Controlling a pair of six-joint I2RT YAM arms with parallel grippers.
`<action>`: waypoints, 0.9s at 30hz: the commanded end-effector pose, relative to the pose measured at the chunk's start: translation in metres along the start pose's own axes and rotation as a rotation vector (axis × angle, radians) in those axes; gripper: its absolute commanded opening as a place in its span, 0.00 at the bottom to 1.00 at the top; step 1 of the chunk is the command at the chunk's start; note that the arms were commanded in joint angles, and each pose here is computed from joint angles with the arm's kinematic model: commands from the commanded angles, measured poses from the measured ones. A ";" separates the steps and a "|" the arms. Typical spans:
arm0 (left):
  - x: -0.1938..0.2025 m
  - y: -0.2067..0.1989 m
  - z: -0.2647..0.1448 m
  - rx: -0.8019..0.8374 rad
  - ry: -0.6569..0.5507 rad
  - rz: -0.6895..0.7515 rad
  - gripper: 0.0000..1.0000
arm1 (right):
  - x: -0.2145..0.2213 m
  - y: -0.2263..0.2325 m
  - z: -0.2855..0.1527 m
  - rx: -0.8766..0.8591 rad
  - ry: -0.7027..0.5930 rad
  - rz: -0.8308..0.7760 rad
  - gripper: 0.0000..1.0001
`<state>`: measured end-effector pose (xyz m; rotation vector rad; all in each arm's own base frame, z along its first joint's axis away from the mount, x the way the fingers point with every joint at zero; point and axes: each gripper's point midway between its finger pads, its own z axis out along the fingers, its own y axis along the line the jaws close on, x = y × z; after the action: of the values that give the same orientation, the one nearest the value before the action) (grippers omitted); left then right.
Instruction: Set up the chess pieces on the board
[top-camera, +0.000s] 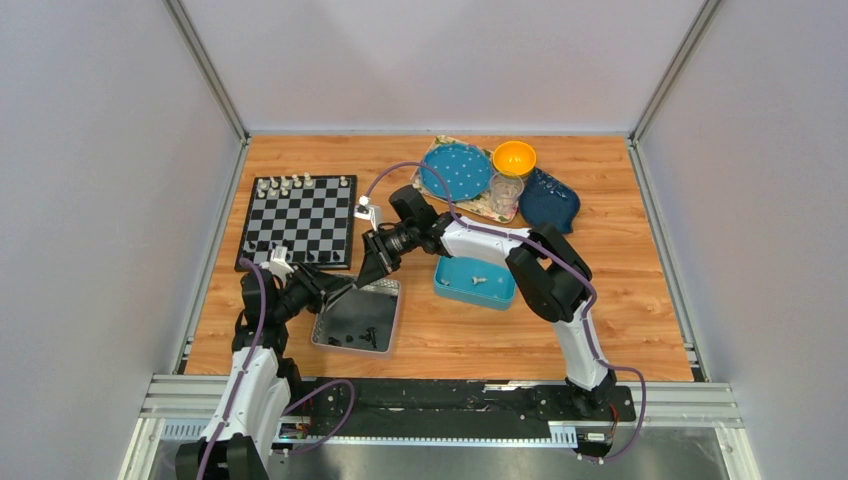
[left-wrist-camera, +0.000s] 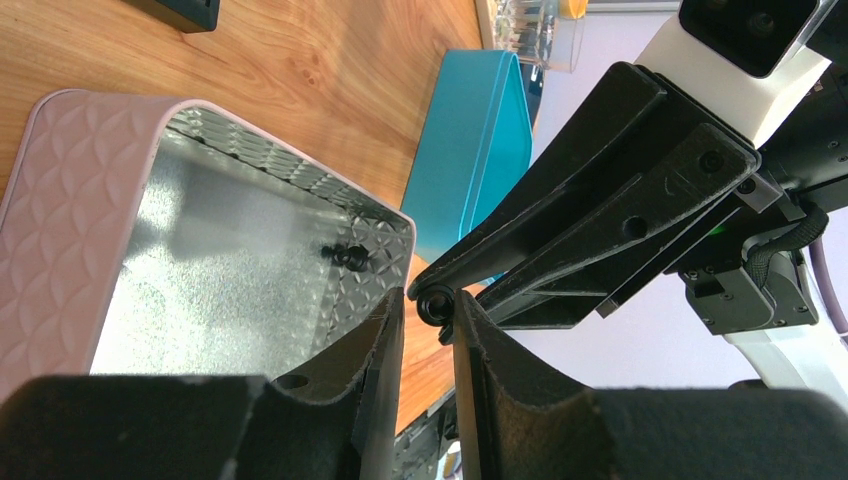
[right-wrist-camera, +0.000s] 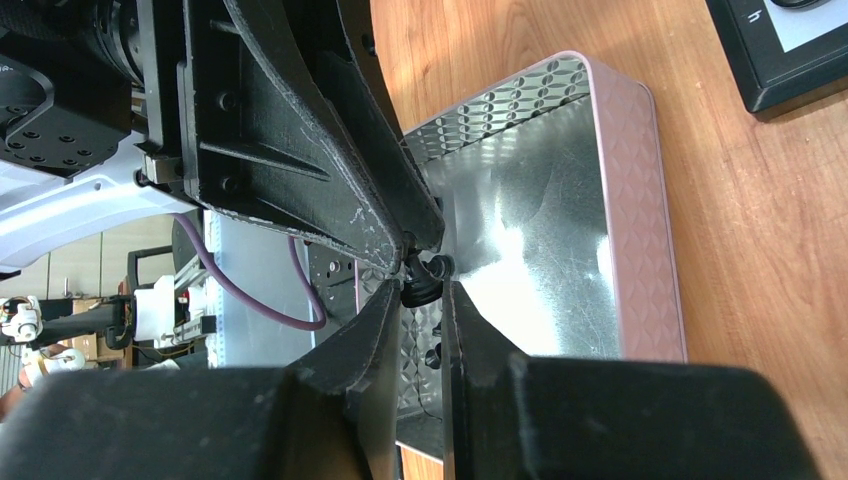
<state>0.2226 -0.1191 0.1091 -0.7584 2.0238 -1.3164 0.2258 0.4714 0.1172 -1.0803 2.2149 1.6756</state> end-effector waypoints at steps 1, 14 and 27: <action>-0.005 -0.010 0.000 0.028 -0.011 0.036 0.32 | -0.002 0.006 0.004 -0.036 -0.001 -0.016 0.08; -0.004 -0.012 0.000 0.038 -0.009 0.038 0.26 | 0.002 0.006 0.009 -0.039 0.009 -0.012 0.08; -0.003 -0.014 0.000 0.045 -0.003 0.049 0.02 | 0.001 0.008 0.008 -0.034 0.009 -0.019 0.28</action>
<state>0.2225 -0.1193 0.1084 -0.7599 2.0267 -1.3166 0.2196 0.4743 0.1130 -1.0950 2.2214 1.6909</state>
